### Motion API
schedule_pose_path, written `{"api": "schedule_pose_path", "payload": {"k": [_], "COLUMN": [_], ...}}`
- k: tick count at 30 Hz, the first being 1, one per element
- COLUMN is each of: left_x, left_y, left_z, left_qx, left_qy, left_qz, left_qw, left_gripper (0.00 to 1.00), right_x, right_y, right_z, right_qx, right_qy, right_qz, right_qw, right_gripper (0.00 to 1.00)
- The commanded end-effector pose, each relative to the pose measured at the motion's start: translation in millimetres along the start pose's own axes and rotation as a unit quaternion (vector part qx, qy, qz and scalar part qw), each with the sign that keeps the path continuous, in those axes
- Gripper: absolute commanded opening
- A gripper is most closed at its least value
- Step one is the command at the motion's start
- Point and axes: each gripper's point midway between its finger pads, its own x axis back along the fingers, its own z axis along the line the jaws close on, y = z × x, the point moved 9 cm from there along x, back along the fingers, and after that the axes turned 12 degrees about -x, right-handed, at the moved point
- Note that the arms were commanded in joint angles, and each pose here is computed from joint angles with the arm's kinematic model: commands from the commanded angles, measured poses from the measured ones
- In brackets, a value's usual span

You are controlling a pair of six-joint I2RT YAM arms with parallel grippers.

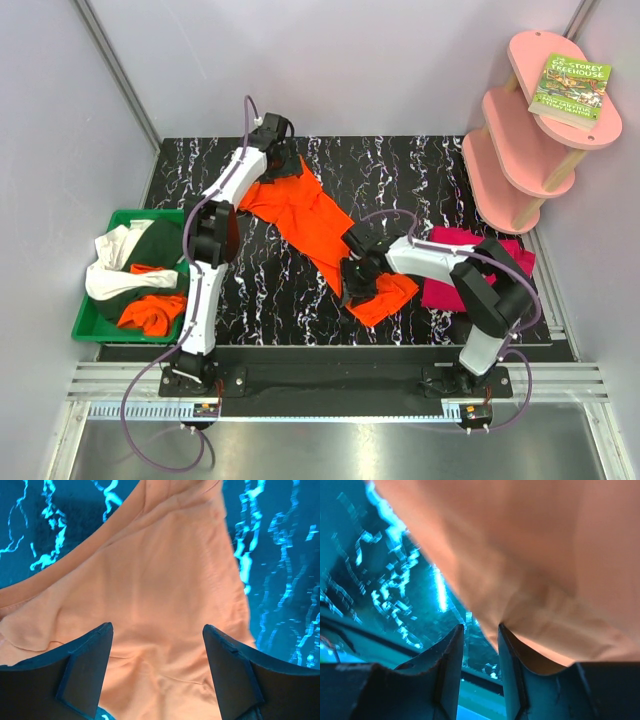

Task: Fold and stack the t-shirts
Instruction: Rotate the tshirt 80 degrees

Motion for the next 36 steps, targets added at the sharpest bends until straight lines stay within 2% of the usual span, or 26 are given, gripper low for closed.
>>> {"api": "schedule_pose_path", "payload": {"k": [1, 3, 5, 6, 8, 10, 11, 12, 18, 21, 29, 36], "left_x": [10.6, 16.2, 42.9, 40.1, 64.5, 66.3, 75.4, 68.0, 52.3, 45.4, 24.7, 13.0], "left_y": [6.1, 0.4, 6.5, -4.3, -2.5, -19.1, -21.7, -39.8, -88.9, -99.6, -95.8, -84.1], "left_z": [-2.3, 3.2, 8.1, 12.3, 16.2, 21.1, 22.6, 26.9, 33.9, 34.2, 33.5, 30.8], "left_qx": [0.003, 0.008, 0.014, 0.013, 0.016, 0.022, 0.026, 0.028, 0.053, 0.052, 0.026, 0.03], "left_qy": [-0.017, 0.005, 0.022, 0.032, 0.039, 0.046, 0.047, 0.057, 0.071, 0.075, 0.082, 0.094], "left_qz": [-0.004, -0.004, -0.032, -0.024, -0.046, -0.03, -0.033, -0.007, 0.056, 0.062, 0.066, 0.063], "left_qw": [1.0, 1.0, 0.999, 0.999, 0.998, 0.998, 0.998, 0.998, 0.994, 0.994, 0.994, 0.993], "left_gripper": [0.79, 0.79, 0.8, 0.81, 0.81, 0.81, 0.8, 0.8, 0.74, 0.74, 0.75, 0.76], "right_x": [14.6, 33.8, 62.0, 72.0, 98.8, 113.0, 113.5, 113.0, 88.6, 77.6, 54.3, 44.5], "right_y": [0.5, 10.1, 17.3, 24.3, 32.4, 38.7, 40.5, 42.2, 43.4, 40.2, 24.0, 9.3], "right_z": [18.3, 20.1, 26.9, 27.5, 33.8, 38.5, 38.5, 37.4, 20.9, 13.0, -9.3, -15.6], "right_qx": [0.047, 0.051, 0.053, 0.049, 0.044, 0.055, 0.06, 0.072, 0.08, 0.072, 0.045, 0.043], "right_qy": [0.021, 0.005, 0.016, 0.007, 0.021, 0.023, 0.019, 0.01, -0.049, -0.062, -0.076, -0.058], "right_qz": [-0.01, -0.083, -0.15, -0.192, -0.243, -0.277, -0.28, -0.283, -0.265, -0.253, -0.213, -0.184], "right_qw": [0.999, 0.995, 0.987, 0.98, 0.969, 0.959, 0.958, 0.956, 0.96, 0.963, 0.973, 0.98], "right_gripper": [0.41, 0.41, 0.43, 0.43, 0.44, 0.45, 0.45, 0.45, 0.43, 0.43, 0.42, 0.41]}}
